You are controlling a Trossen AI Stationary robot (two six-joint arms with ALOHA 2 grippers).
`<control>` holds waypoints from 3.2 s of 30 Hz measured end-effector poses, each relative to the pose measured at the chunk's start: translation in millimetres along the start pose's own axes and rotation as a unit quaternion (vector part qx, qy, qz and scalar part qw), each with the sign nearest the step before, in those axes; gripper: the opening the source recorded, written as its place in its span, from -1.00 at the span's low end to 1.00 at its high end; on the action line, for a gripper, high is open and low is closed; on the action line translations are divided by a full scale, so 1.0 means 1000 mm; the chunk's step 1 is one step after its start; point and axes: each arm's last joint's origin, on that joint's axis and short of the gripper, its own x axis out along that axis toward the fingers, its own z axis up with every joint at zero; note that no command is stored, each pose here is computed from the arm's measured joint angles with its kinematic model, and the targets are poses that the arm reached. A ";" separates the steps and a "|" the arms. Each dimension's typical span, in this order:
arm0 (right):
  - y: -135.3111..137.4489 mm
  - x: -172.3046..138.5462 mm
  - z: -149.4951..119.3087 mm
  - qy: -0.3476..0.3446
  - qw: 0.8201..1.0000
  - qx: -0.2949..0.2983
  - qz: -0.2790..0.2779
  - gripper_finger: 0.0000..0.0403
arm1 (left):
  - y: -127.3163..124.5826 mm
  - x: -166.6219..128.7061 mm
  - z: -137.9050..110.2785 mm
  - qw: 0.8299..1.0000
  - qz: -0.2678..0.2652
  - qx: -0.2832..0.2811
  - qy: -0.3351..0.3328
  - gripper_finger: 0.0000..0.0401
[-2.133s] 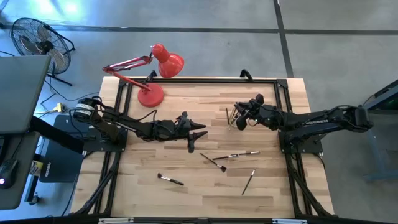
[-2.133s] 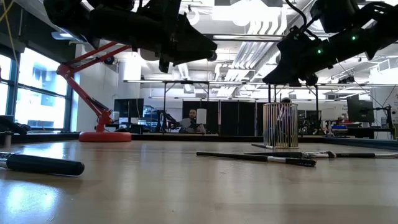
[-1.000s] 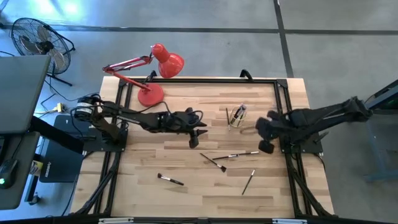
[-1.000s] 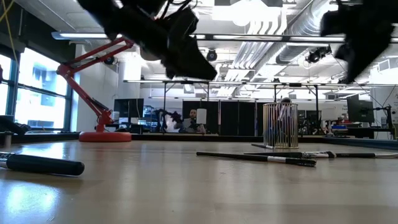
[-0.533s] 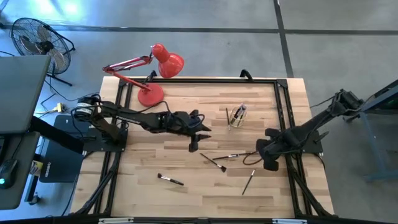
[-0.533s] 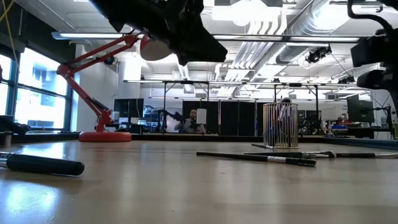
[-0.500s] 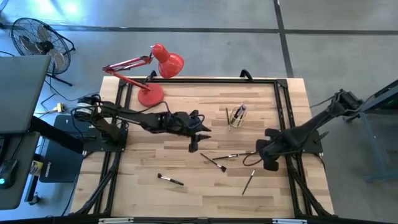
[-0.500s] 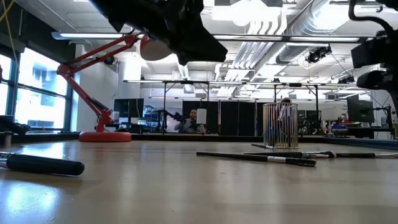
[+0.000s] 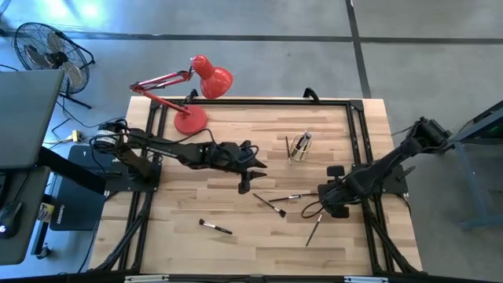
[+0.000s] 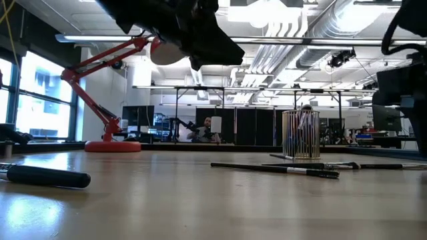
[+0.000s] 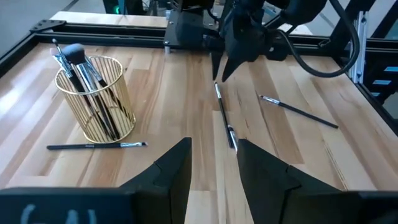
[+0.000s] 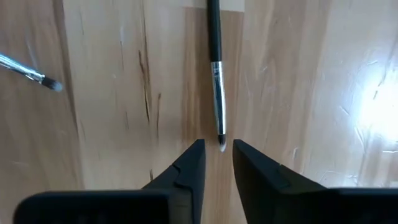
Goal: Put items in baskets/containers
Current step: Put the black brush into the gold holder
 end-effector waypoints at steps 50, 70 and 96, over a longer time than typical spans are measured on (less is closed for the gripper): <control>-0.047 -0.075 0.073 -0.155 0.968 0.177 0.091 -1.00 | -0.083 0.010 0.000 0.909 0.260 0.322 0.051 -0.36; -0.069 -0.082 0.095 -0.217 0.934 0.196 0.207 -1.00 | -0.076 0.040 0.003 0.824 0.301 0.460 0.138 -0.36; -0.071 -0.082 0.097 -0.241 0.937 0.186 0.169 -0.73 | -0.063 0.039 -0.004 0.855 0.303 0.388 0.161 -0.99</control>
